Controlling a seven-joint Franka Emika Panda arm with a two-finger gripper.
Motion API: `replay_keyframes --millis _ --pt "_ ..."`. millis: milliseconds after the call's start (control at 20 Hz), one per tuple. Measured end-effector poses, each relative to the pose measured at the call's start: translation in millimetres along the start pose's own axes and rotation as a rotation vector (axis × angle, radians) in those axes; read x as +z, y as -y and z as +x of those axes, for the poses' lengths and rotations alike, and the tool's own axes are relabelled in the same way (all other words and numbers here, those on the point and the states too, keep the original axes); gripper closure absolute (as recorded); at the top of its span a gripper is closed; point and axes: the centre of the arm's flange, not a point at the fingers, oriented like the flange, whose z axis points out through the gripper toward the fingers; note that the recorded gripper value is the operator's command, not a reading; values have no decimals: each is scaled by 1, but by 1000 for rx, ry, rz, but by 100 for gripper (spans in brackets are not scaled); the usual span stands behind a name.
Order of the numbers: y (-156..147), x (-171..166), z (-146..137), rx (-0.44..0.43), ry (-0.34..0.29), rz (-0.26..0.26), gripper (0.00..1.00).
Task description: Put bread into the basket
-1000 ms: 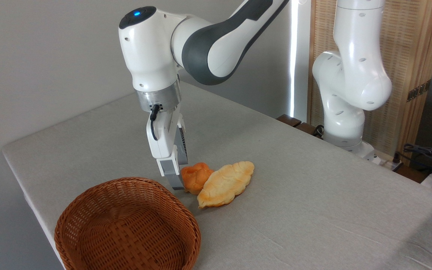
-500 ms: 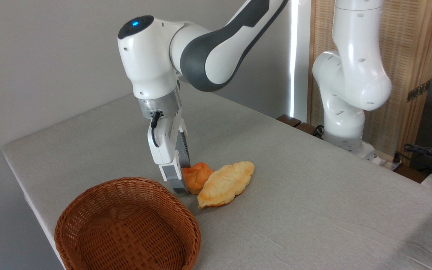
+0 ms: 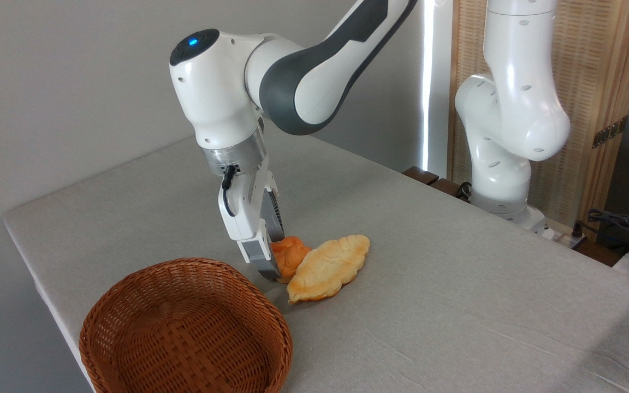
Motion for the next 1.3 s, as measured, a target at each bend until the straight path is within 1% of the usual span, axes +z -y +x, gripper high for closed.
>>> replay_keyframes --millis 200,350,400,450,500,550,600,700,1300 --pt "-1 1 0 0 3 -12 0" --pt "-2 1 0 1 5 -16 10" --pt "-2 2 -1 7 15 -15 23" --pt "-2 2 -2 16 32 -13 31" --pt "-2 2 -3 20 41 -12 44" --pt "-1 3 -4 25 54 -11 50" --pt "-1 3 -4 27 58 -11 62" --pt "-1 3 -4 29 63 -12 70" --pt "-2 3 -4 30 63 -12 70"
